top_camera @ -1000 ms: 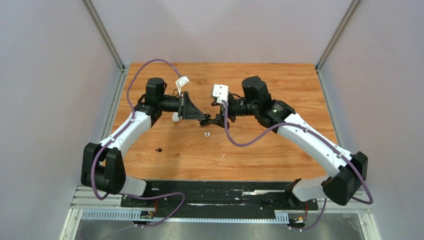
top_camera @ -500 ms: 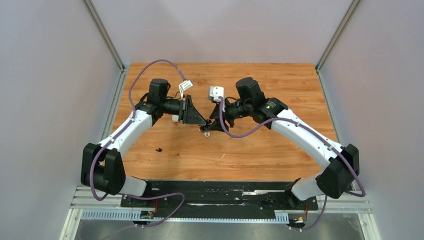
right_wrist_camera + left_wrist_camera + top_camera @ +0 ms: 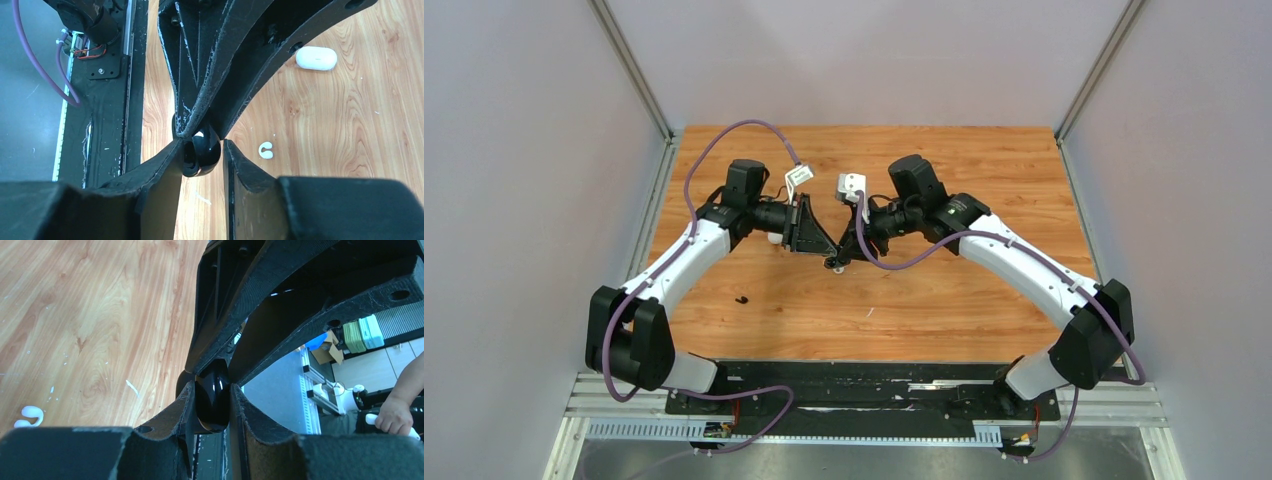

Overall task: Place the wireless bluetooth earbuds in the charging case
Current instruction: Adjust the charging case.

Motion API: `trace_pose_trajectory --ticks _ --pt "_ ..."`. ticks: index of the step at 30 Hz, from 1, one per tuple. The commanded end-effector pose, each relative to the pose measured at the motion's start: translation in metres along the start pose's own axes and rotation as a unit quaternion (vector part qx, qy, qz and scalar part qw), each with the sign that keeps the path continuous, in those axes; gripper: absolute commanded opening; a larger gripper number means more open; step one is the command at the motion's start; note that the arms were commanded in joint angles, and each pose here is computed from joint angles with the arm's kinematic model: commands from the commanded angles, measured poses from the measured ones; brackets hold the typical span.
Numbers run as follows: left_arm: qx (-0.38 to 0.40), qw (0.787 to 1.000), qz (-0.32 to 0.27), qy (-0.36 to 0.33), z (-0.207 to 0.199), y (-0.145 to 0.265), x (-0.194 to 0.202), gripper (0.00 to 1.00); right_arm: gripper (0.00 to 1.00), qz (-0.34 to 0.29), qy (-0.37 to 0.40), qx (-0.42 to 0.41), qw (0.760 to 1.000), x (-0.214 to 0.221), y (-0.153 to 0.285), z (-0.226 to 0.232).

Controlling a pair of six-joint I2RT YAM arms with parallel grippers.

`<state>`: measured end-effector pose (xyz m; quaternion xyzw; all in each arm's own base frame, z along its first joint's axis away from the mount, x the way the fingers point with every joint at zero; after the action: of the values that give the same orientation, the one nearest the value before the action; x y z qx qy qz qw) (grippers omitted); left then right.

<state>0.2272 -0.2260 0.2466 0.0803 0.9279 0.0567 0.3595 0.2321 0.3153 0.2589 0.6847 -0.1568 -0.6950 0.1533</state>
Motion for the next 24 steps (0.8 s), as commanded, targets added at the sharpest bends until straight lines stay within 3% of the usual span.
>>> trace_pose_trajectory --ticks 1,6,11,16,18,19,22,24 --pt "0.021 0.998 -0.004 -0.055 -0.021 0.003 -0.013 0.00 0.32 -0.021 0.014 -0.003 1.000 -0.017 0.002 -0.002" --pt "0.022 0.998 -0.004 -0.056 -0.021 0.003 -0.014 0.00 0.24 -0.021 0.013 -0.005 1.000 -0.017 0.002 -0.002" --pt "0.020 0.998 -0.004 -0.056 -0.019 0.002 -0.014 0.00 0.01 -0.017 0.013 -0.002 1.000 -0.014 0.001 -0.003" --pt "0.013 0.998 -0.005 -0.053 -0.017 0.002 -0.016 0.00 0.00 -0.012 0.014 0.007 1.000 -0.011 0.002 -0.004" --pt "0.001 0.999 -0.008 -0.047 -0.014 0.002 -0.018 0.12 0.00 -0.009 0.019 0.014 1.000 -0.009 0.003 -0.006" --pt "-0.006 0.999 -0.010 -0.037 -0.013 0.002 -0.019 0.26 0.00 -0.009 0.024 0.019 1.000 -0.009 0.004 -0.007" --pt "-0.042 0.999 -0.025 -0.021 -0.008 0.006 -0.025 0.50 0.00 -0.005 0.041 0.041 0.998 -0.008 0.008 -0.010" --pt "-0.072 0.997 -0.040 -0.006 -0.006 0.014 -0.031 0.56 0.00 0.000 0.051 0.057 0.997 -0.006 0.013 -0.011"
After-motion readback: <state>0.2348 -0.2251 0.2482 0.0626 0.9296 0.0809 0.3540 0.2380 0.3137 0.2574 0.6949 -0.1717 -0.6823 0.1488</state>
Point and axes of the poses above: each gripper's point midway between its finger pads, its own y axis back along the fingers, its own z axis along the line the jaws close on, x = y × z, the point moved 3 cm from there along y, back along the fingers, and after that the axes turned 4 degrees about y, right-handed, at the moved point
